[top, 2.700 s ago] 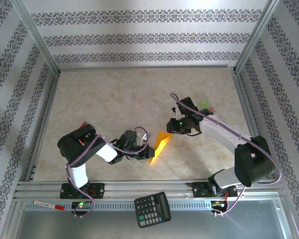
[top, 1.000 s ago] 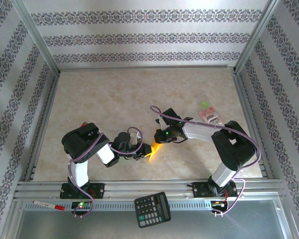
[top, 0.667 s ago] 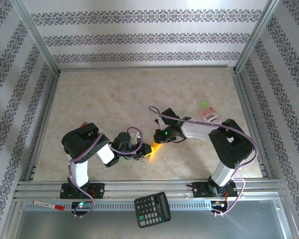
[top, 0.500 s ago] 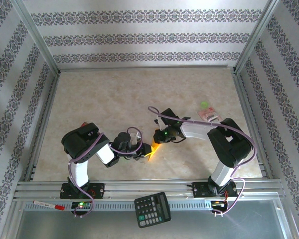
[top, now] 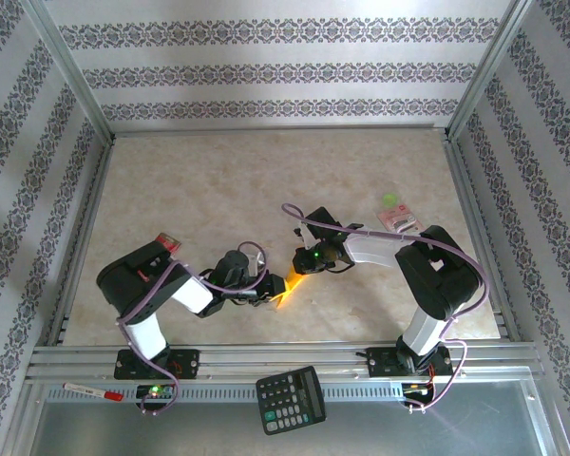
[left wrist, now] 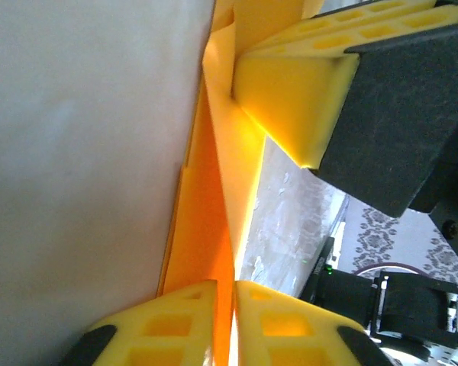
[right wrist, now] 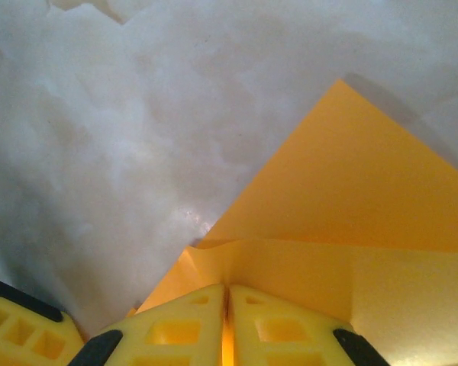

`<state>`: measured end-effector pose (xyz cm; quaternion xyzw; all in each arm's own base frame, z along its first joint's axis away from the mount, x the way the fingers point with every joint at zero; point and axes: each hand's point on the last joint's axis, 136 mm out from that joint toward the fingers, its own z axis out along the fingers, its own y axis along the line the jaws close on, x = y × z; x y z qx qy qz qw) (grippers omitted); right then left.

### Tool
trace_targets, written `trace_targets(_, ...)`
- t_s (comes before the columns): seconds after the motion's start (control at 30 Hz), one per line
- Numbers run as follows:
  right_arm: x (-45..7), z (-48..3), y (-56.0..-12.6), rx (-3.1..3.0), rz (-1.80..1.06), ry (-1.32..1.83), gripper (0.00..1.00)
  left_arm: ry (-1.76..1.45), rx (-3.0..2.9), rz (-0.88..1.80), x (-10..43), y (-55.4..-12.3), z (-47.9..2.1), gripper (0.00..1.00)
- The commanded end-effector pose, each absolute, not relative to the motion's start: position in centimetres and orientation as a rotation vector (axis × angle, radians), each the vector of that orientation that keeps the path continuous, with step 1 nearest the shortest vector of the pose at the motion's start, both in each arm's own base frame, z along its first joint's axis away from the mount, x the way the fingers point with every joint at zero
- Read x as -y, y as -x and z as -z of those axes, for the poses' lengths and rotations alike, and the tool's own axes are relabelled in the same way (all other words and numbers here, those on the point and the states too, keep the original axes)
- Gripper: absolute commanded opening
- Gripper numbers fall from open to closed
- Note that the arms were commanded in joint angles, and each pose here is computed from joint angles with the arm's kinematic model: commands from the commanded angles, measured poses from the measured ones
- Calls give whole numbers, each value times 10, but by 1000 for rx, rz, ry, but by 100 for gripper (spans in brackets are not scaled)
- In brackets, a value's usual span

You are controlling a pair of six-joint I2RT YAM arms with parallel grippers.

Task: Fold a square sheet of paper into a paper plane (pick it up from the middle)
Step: Fold the wing for the fifth time at the center of the table.

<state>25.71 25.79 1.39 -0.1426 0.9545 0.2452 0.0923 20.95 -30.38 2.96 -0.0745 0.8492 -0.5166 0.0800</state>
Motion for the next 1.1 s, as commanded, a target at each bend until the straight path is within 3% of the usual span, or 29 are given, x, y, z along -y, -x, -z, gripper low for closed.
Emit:
trace_targets(0.0, -245, 0, -251, -2863, -637, 446, 12, 196, -2638, 1387, 286, -203, -19, 20)
trace_targets(0.13, -245, 0, -251, -2861, -640, 447, 12, 147, -2646, 1338, 281, -201, -32, 28)
trace_targets(0.27, -245, -1, -252, -2858, -643, 444, 12, 42, -2644, 1287, 281, -196, -49, 28)
trace_targets(0.53, -244, 0, -252, -2858, -641, 437, 12, -203, -2611, 1345, 319, -189, -73, 8)
trace_targets(1.07, -246, -2, -253, -2852, -659, 433, 13, -160, -2701, 1233, 311, -206, -37, 4)
